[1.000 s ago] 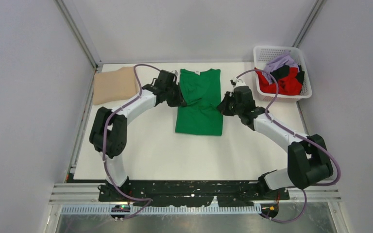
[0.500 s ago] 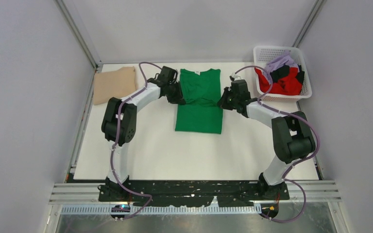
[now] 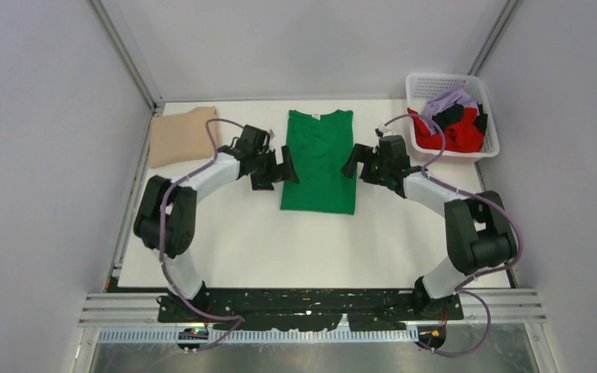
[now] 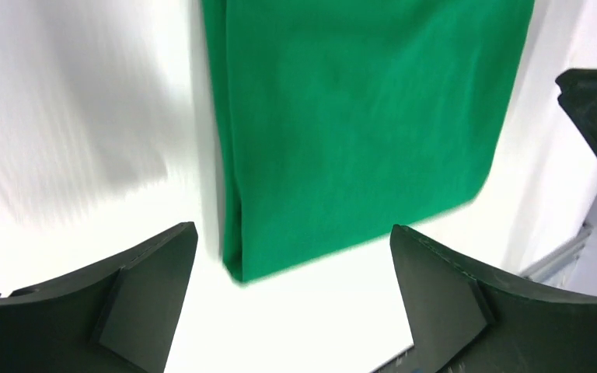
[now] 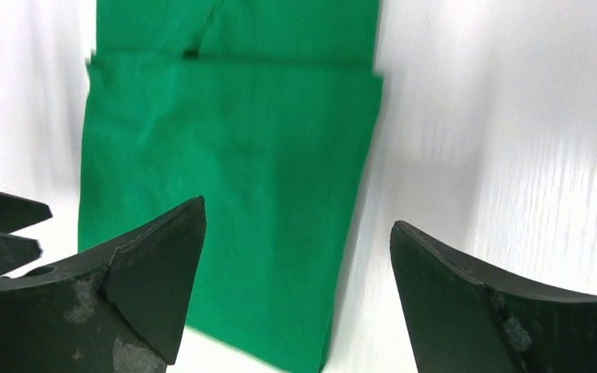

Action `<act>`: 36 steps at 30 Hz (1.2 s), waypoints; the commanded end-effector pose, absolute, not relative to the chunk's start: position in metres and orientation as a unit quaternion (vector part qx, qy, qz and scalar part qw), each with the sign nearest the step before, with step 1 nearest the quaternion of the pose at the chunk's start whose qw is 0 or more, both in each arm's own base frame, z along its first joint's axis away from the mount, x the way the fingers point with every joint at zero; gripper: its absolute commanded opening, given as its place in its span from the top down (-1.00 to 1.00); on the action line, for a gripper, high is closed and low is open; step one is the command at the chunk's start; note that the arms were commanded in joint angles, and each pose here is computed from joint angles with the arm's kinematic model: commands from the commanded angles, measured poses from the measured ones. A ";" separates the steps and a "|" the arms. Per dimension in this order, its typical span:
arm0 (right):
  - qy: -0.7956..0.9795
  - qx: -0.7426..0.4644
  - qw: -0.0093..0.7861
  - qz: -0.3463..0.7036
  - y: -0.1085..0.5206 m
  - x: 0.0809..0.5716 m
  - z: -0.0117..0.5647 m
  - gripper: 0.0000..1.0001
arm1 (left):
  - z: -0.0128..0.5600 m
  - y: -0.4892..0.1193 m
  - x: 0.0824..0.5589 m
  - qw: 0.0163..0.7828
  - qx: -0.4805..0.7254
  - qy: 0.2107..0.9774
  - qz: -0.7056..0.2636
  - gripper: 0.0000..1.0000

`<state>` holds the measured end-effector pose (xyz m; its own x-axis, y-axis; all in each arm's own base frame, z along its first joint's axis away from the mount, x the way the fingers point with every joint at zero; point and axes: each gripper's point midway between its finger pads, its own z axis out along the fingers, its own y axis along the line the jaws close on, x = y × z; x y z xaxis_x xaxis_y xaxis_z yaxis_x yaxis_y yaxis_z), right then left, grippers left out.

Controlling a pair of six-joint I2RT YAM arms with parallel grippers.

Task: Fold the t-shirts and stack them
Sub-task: Grab one side of the 2/3 rectangular tshirt with both arms

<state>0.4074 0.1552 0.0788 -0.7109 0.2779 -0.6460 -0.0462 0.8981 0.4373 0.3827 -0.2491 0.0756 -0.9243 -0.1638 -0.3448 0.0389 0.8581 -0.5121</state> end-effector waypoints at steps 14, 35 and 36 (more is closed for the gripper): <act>0.918 0.014 0.312 0.245 0.167 0.272 0.054 -0.83 | 0.049 -0.234 0.297 0.177 -0.060 0.931 -0.313 -0.40; 0.930 -0.011 0.273 0.247 0.194 0.283 0.026 0.79 | 0.034 -0.249 0.308 0.144 -0.060 0.932 -0.328 1.00; 0.929 -0.015 0.272 0.250 0.195 0.278 0.031 0.87 | 0.037 -0.247 0.302 0.147 -0.060 0.931 -0.327 1.00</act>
